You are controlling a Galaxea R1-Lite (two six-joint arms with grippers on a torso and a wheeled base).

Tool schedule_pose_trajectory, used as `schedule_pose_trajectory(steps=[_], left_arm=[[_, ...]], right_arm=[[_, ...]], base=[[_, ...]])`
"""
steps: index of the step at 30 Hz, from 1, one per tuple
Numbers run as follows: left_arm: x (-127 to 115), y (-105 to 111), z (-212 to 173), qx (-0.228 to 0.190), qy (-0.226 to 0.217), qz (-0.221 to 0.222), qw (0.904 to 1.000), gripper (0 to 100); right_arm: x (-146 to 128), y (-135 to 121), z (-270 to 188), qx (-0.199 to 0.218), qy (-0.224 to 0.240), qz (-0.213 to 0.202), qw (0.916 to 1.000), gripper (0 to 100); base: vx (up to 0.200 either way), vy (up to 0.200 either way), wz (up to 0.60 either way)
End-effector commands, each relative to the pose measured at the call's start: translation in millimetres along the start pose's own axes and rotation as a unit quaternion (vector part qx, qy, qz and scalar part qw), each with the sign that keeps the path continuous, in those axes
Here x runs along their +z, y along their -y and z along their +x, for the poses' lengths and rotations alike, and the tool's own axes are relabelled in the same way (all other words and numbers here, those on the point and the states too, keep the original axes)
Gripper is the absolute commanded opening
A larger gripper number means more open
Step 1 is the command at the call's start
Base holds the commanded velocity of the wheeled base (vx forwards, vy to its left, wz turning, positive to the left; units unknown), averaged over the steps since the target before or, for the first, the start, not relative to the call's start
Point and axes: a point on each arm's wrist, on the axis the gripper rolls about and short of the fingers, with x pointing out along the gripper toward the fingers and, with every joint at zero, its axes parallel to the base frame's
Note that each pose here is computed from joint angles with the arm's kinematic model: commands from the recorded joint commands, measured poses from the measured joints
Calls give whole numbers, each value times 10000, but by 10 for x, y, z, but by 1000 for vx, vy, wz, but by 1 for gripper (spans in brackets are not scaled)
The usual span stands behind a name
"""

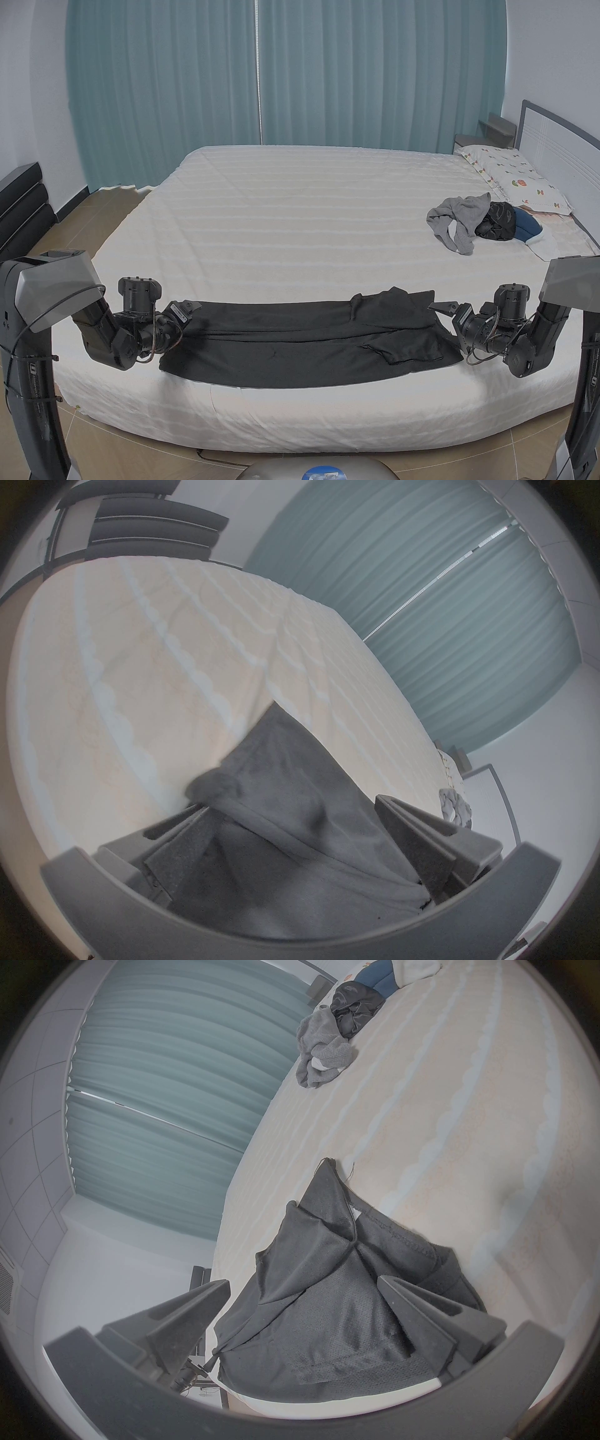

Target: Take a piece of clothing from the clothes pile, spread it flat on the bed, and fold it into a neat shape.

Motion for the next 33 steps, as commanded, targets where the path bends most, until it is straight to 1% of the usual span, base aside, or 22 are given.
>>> schedule_pose_trajectory(steps=[1, 5, 12, 13, 14, 15, 17, 19, 24, 26, 30, 33], left_arm=[[179, -23, -110, -7, 245, -120, 9996, 100], [316, -38, -182, -27, 430, -207, 9989, 100], [400, -83, -172, 15, 324, -252, 9992, 100], [419, -88, -164, -77, 256, -264, 9993, 100], [419, -88, -164, -77, 256, -264, 9993, 100], [431, -105, -169, -247, 59, -283, 9993, 100], [413, -111, -175, -430, -190, -278, 9985, 100], [409, -116, -172, -498, -285, -252, 9980, 100], [374, -147, -164, -438, -335, -36, 9985, 100], [348, -176, -157, -384, -376, -34, 9986, 100], [334, -195, -140, -351, -396, -41, 9986, 100], [320, -226, -98, -234, -338, -42, 9991, 100]], right_arm=[[-4, 4, 3, -2, -8, 1, 10000, 100], [-5, 2, -1, -2, -8, 1, 10000, 100], [18, 0, -15, -1, 36, 5, 10000, 100], [20, 7, -15, -10, 38, 11, 10000, 100], [20, 7, -15, -10, 38, 11, 10000, 100], [14, 9, -11, -13, 27, 11, 10000, 100], [8, 11, -7, -16, 17, 10, 10000, 100], [10, 6, -9, -10, 21, 7, 10000, 100], [12, 2, -11, -8, 31, 5, 10000, 100], [17, -8, -19, -6, 52, -1, 10000, 100], [36, -71, -60, 54, 114, -37, 9999, 100], [84, -197, -147, 179, 212, -89, 9996, 100]], base=[[0, 0, 0], [0, 0, 0], [0, 0, 0], [0, 0, 0], [0, 0, 0], [0, 0, 0], [0, 0, 0], [0, 0, 0], [0, 0, 0], [0, 0, 0], [0, 0, 0], [0, 0, 0]])
